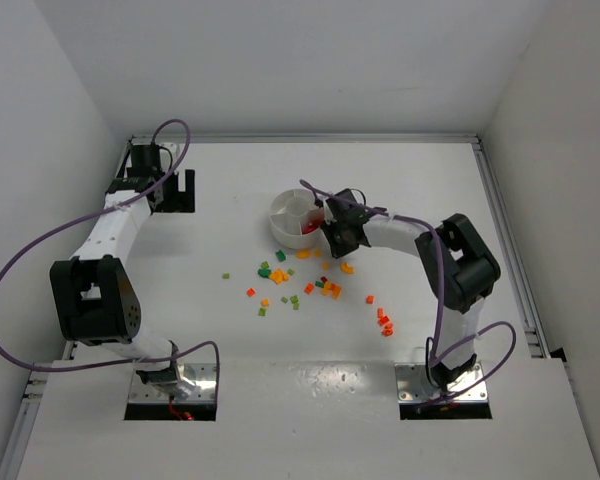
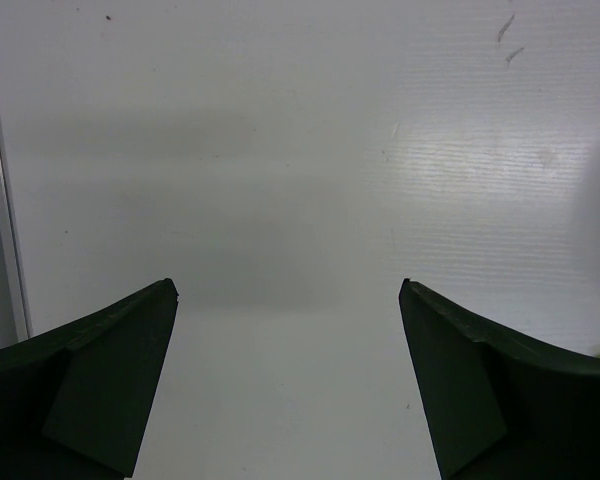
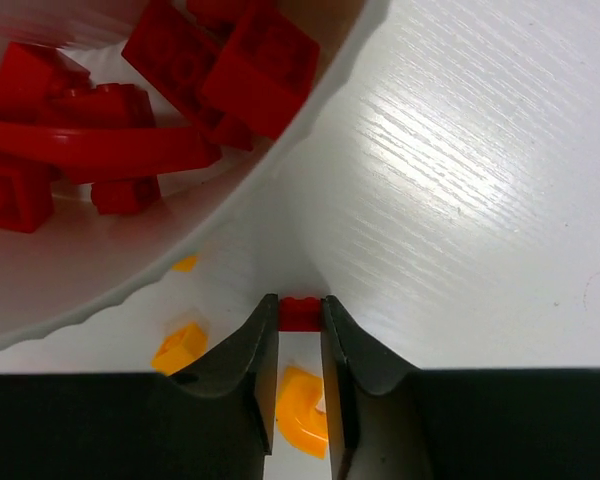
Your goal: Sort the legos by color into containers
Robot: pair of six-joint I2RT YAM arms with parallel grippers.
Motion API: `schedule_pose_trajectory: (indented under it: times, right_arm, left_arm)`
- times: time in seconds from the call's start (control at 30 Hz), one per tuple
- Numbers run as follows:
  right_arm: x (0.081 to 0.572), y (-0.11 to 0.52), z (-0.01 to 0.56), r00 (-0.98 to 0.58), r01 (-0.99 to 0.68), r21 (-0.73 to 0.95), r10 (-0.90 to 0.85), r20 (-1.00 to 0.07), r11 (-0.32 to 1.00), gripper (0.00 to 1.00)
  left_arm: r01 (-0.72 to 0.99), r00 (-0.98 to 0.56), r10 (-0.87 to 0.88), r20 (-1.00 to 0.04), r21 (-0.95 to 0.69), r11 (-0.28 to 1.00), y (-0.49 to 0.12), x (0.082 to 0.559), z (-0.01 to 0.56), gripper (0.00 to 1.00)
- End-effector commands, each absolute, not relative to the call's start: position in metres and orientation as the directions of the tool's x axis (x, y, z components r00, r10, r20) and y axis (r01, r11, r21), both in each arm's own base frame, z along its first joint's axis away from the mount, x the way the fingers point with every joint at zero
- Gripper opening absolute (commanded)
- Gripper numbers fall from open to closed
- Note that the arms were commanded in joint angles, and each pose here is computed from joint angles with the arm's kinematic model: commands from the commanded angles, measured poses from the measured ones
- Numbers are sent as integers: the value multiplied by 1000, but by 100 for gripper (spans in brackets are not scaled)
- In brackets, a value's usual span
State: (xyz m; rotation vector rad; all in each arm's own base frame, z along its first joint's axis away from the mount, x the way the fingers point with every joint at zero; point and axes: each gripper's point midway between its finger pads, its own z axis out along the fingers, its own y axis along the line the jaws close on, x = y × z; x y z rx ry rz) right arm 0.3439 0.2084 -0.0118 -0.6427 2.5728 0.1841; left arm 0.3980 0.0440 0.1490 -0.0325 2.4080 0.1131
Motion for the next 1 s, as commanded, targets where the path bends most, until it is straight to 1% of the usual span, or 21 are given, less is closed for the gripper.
schedule_pose_trajectory:
  times: [0.0,0.03,0.07,0.1,0.13,0.17,0.2,0.27,0.3,0.53,0.8,0.83,0.97]
  right_arm:
    - [335,182,-26,-820,-430,-35,-406,-404,902,20]
    - [333,181,-27,-823,-430,-36,-408,-394,902,19]
    - [337,183,-14,-811,-429,-33,-401,-425,903,19]
    - [334,181,-10,-807,-437,-37,-410,-425,899,19]
    - [336,182,-1,-798,-436,-36,-404,-447,899,19]
    - [333,180,4,-793,-443,-40,-412,-449,896,17]
    - [336,182,20,-775,-442,-37,-402,-487,896,17]
    - [335,184,33,-763,-457,-25,-406,-503,889,14]
    - [336,187,42,-757,-461,-16,-402,-515,887,14]
    - [372,221,124,-653,-499,18,-362,-665,866,12]
    - [395,252,130,-648,-528,74,-344,-679,846,12]
    - [398,256,138,-637,-534,80,-337,-693,842,12]
    - [403,263,123,-662,-537,103,-342,-666,837,12]
  left_arm:
    - [-74,-710,-1,-705,74,994,50,405,164,100]
    - [-74,-710,-1,-705,74,994,50,405,164,100]
    - [-74,-710,-1,-705,74,994,50,405,164,100]
    - [-74,-710,-1,-705,74,994,50,405,164,100]
    - [-75,-703,0,-711,74,994,50,405,167,100]
    - [-75,-703,0,-711,74,994,50,405,167,100]
    - [-69,-704,9,-710,81,994,50,405,167,100]
    - [-76,-698,10,-716,88,993,52,404,171,100]
    - [-75,-704,9,-710,87,993,52,402,167,100]
    - [-69,-704,9,-710,81,994,50,402,167,100]
    - [-76,-696,1,-718,75,994,50,404,171,100]
    - [-76,-696,1,-718,75,994,50,404,171,100]
    - [-75,-704,9,-710,87,993,52,402,169,100]
